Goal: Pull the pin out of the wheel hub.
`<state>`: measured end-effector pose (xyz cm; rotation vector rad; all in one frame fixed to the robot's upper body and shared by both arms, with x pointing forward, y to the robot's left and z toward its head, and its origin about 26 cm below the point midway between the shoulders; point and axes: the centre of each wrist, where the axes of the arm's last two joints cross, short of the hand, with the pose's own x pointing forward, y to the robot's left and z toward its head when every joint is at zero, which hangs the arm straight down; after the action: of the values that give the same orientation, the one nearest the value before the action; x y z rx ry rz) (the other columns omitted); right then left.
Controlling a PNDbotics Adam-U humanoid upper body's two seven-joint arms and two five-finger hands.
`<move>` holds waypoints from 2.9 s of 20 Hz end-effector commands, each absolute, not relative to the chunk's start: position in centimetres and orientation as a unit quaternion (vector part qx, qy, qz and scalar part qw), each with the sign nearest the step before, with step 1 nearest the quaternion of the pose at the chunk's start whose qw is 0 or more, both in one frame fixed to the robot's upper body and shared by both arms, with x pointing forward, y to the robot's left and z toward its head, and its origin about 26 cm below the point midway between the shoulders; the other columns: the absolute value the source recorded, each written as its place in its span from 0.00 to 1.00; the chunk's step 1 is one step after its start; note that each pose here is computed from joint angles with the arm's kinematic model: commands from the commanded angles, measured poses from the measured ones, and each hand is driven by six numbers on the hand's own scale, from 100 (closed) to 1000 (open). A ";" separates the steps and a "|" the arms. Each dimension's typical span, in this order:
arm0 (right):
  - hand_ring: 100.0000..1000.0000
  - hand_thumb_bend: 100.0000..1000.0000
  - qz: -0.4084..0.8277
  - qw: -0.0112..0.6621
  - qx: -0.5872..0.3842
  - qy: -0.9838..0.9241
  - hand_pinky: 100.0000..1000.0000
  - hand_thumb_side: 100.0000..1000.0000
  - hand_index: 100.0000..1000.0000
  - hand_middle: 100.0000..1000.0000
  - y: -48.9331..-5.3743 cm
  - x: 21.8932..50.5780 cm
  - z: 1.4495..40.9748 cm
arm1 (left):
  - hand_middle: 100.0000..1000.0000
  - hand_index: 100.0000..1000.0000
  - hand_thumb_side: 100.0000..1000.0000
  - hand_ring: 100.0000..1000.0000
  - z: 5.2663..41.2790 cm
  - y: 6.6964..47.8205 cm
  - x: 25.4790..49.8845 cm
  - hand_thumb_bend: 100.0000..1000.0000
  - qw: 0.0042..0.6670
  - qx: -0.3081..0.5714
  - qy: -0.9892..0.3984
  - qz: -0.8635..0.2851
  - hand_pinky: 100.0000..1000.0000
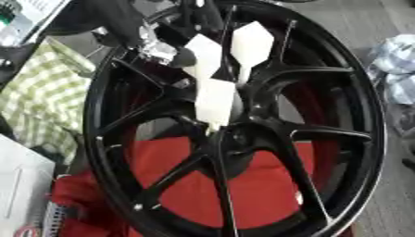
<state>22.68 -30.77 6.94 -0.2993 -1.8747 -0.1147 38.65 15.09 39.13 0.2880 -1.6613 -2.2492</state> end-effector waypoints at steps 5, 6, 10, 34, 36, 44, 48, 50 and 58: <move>0.80 0.00 -0.046 0.570 -0.127 -0.810 1.00 0.71 0.78 0.81 -30.4 22.8 7.8 | 0.80 0.91 0.59 0.87 39.3 15.1 38.9 0.26 0.157 0.123 -0.573 -0.795 0.81; 0.80 0.00 -0.046 0.570 -0.126 -0.810 1.00 0.71 0.78 0.81 -30.4 22.8 7.8 | 0.80 0.91 0.59 0.87 39.2 15.2 39.0 0.26 0.159 0.126 -0.571 -0.796 0.81; 0.80 0.00 -0.049 0.572 -0.127 -0.809 1.00 0.73 0.78 0.81 -30.3 22.9 7.7 | 0.77 0.90 0.58 0.85 38.9 15.3 39.4 0.21 0.157 0.132 -0.566 -0.798 0.79; 0.80 0.00 -0.059 0.578 -0.129 -0.804 1.00 0.72 0.78 0.81 -30.2 22.6 7.4 | 0.16 0.33 0.17 0.42 42.6 17.9 38.4 0.00 0.196 0.077 -0.648 -0.732 0.47; 0.80 0.00 -0.059 0.578 -0.129 -0.803 1.00 0.71 0.78 0.81 -30.3 22.5 7.4 | 0.14 0.31 0.17 0.41 43.2 18.6 38.3 0.00 0.208 0.074 -0.665 -0.714 0.46; 0.81 0.00 -0.062 0.578 -0.140 -0.801 1.00 0.64 0.78 0.81 -31.0 21.9 7.0 | 0.13 0.32 0.19 0.41 45.6 24.5 37.2 0.00 0.245 0.093 -0.734 -0.626 0.46; 0.81 0.00 -0.073 0.570 -0.152 -0.804 1.00 0.59 0.78 0.81 -31.6 21.6 6.9 | 0.14 0.32 0.20 0.41 45.7 30.1 36.8 0.00 0.286 0.117 -0.768 -0.561 0.46; 0.81 0.00 -0.085 0.561 -0.157 -0.808 1.00 0.57 0.78 0.81 -32.1 21.6 7.0 | 0.14 0.33 0.20 0.41 45.4 33.2 36.6 0.00 0.313 0.135 -0.779 -0.526 0.46; 0.81 0.00 -0.107 0.554 -0.140 -0.813 1.00 0.56 0.78 0.81 -32.8 21.3 7.0 | 0.18 0.38 0.20 0.43 40.3 40.8 33.1 0.00 0.371 0.206 -0.804 -0.416 0.48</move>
<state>21.42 -32.30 6.15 -0.3241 -1.8869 -0.2661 34.93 40.16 37.73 0.4363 -2.0079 -1.0830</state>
